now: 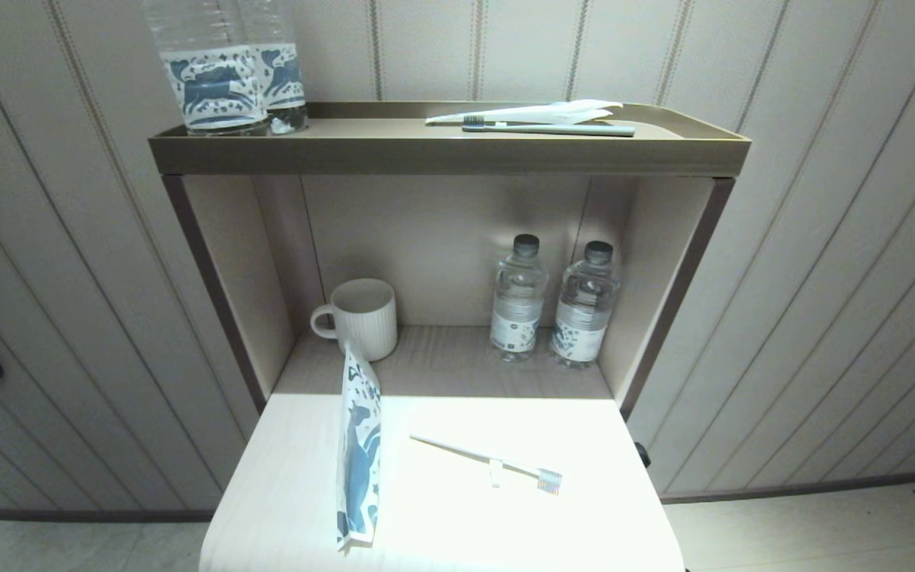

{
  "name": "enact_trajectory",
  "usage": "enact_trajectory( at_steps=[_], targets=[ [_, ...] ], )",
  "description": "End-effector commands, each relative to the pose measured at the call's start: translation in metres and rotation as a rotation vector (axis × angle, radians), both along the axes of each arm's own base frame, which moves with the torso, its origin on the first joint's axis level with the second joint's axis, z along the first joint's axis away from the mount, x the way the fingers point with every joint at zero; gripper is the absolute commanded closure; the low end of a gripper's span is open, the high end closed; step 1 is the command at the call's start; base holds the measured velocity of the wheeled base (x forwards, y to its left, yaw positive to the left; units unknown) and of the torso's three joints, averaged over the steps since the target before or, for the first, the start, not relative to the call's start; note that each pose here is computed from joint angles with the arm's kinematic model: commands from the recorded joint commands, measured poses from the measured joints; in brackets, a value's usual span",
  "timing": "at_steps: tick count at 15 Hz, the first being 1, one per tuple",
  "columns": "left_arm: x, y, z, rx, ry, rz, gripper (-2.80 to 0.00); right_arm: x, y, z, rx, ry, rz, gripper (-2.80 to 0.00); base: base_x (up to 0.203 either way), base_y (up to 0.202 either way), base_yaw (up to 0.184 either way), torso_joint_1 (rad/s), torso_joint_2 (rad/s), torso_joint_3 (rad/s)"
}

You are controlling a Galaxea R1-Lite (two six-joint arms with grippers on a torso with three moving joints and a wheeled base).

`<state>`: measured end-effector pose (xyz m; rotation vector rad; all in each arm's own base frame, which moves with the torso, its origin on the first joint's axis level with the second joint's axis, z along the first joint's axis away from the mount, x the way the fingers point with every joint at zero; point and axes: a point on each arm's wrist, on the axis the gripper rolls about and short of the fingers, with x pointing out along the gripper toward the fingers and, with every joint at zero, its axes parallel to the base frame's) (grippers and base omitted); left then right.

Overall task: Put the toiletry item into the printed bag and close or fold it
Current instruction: Pick up the storage bag

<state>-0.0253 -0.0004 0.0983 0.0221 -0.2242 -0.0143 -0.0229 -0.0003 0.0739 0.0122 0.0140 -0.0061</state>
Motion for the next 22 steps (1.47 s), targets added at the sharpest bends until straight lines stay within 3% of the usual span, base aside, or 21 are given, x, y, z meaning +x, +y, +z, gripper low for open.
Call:
enact_trajectory(
  at_steps=[1, 3, 5, 7, 8, 10, 13, 14, 15, 17, 22],
  targets=[
    [0.001, 0.000, -0.001, 0.015, 0.011, 0.008, 0.00, 0.000, 0.000, 0.000, 0.000, 0.003, 0.000, 0.00, 0.000, 0.000, 0.000, 0.000, 0.00, 0.000],
    [0.001, 0.000, 0.016, 0.021, 0.031, 0.009, 0.00, 0.000, 0.000, 0.000, 0.000, 0.001, 0.000, 0.00, 0.000, 0.000, 0.000, 0.000, 0.00, 0.000],
    [-0.001, 0.000, 0.072, 0.024, 0.029, -0.001, 0.00, 0.000, 0.000, 0.000, -0.002, 0.001, 0.001, 0.00, 0.000, 0.000, 0.000, 0.000, 0.00, 0.000],
    [0.021, -0.001, 0.118, 0.033, 0.152, -0.051, 0.00, 0.000, 0.000, 0.000, -0.002, 0.001, 0.001, 0.00, 0.000, 0.000, 0.000, 0.000, 0.00, 0.000],
    [0.036, -0.002, 0.135, 0.035, 0.243, -0.096, 0.00, 0.000, 0.000, 0.000, -0.002, 0.001, 0.001, 0.00, 0.000, 0.000, 0.000, 0.000, 0.00, 0.000],
    [0.069, -0.006, 0.160, 0.020, 0.506, -0.250, 0.00, 0.000, 0.000, 0.000, -0.002, 0.001, 0.000, 0.00, 0.000, 0.000, 0.000, 0.000, 0.00, 0.000],
    [0.111, -0.024, 0.166, -0.010, 0.886, -0.554, 0.00, 0.000, 0.000, 0.000, -0.003, 0.001, 0.002, 0.00, 0.000, 0.000, 0.000, 0.000, 0.00, 0.000],
    [0.119, -0.035, 0.164, 0.000, 0.960, -0.643, -2.80, 0.000, 0.000, 0.000, -0.003, 0.001, 0.001, 0.00, 0.000, 0.000, 0.000, 0.000, 0.00, 0.000],
    [0.128, -0.051, 0.161, 0.015, 1.030, -0.696, -2.80, 0.000, 0.000, 0.000, -0.006, 0.001, 0.002, 0.00, 0.000, 0.000, 0.000, 0.000, 0.00, 0.000],
    [0.146, -0.086, 0.149, 0.037, 1.111, -0.689, -2.80, 0.000, 0.000, 0.000, -0.008, 0.000, 0.003, 0.00, 0.000, 0.000, 0.000, 0.000, 0.00, 0.000],
    [0.199, -0.150, 0.121, 0.067, 1.197, -0.526, -2.80, 0.000, 0.000, 0.000, -0.008, 0.001, 0.003, 0.00, 0.000, 0.000, 0.000, 0.000, 0.00, 0.000]
  ],
)
